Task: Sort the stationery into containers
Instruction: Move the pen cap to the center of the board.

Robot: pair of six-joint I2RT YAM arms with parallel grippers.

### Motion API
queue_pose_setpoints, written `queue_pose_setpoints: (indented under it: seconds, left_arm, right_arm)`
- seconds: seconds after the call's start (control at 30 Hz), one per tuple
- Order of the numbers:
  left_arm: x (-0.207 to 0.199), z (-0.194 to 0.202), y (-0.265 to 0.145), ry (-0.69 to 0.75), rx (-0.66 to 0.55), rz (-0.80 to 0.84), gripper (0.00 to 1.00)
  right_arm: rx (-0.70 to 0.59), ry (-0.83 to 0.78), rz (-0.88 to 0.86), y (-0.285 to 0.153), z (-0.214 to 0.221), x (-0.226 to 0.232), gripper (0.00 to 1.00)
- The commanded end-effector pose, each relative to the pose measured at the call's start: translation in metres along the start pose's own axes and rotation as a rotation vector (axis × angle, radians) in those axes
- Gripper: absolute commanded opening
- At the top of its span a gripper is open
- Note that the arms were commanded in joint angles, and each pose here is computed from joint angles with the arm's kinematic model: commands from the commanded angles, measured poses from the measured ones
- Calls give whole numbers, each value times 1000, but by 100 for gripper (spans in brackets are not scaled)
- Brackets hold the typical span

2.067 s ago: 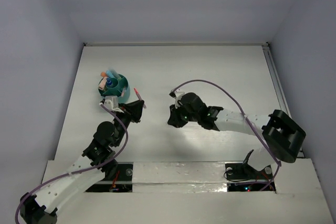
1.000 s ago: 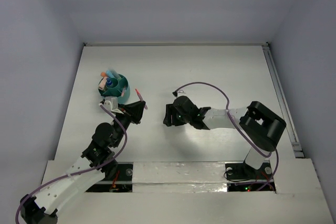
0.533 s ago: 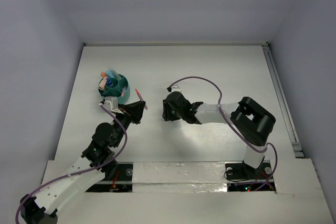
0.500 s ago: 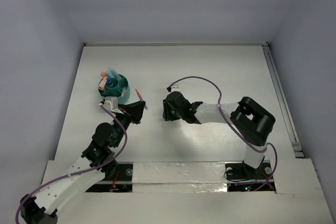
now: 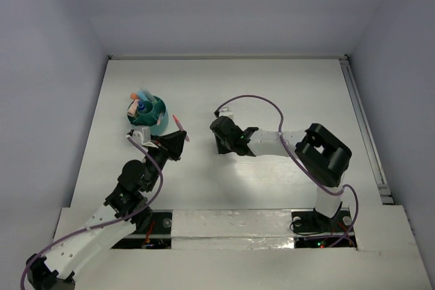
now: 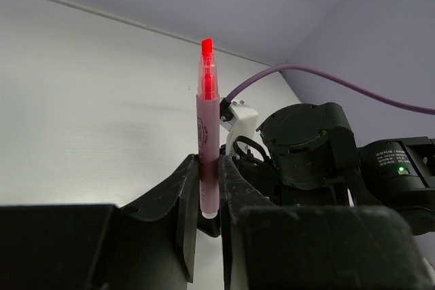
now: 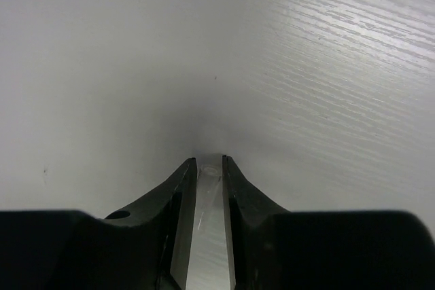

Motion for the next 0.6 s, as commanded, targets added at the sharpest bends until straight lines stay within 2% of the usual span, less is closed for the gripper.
queue_pose_setpoints:
  seconds: [0.0,0.03,0.13,0.23,0.43,0.57]
  left_arm:
    - [0,-4,0,-12,-31,6,0]
    - [0,-4,0,-12,-29,6,0]
    - [0,-4,0,-12,-29,6,0]
    - [-1,-4,-1,-12,-30,9,0]
    - [0,-4,-1,-10,-30,7,0]
    - [0,-5,0,-9,-32,3,0]
  right_arm:
    - [156,-90,129,5,36,-27,29]
    - [155,-90,127,4,35,-27,36]
    - [159,-89,120,0,34,-26,44]
    - [169,-93,125,-2,37,-28,43]
    - [191,-100,112,0,44,-25,31]
    - [210,-96,121,0,49,-27,30]
Point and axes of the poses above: each gripper's point midway between its finger pads, its own y axis out along the fingers, its own x axis along the line the jaws close on, z = x × y, the point moved 6 cm from there along -y, back along the fingers, and after that the axes turned 5 degrees about -y, right-handed, at the moved point
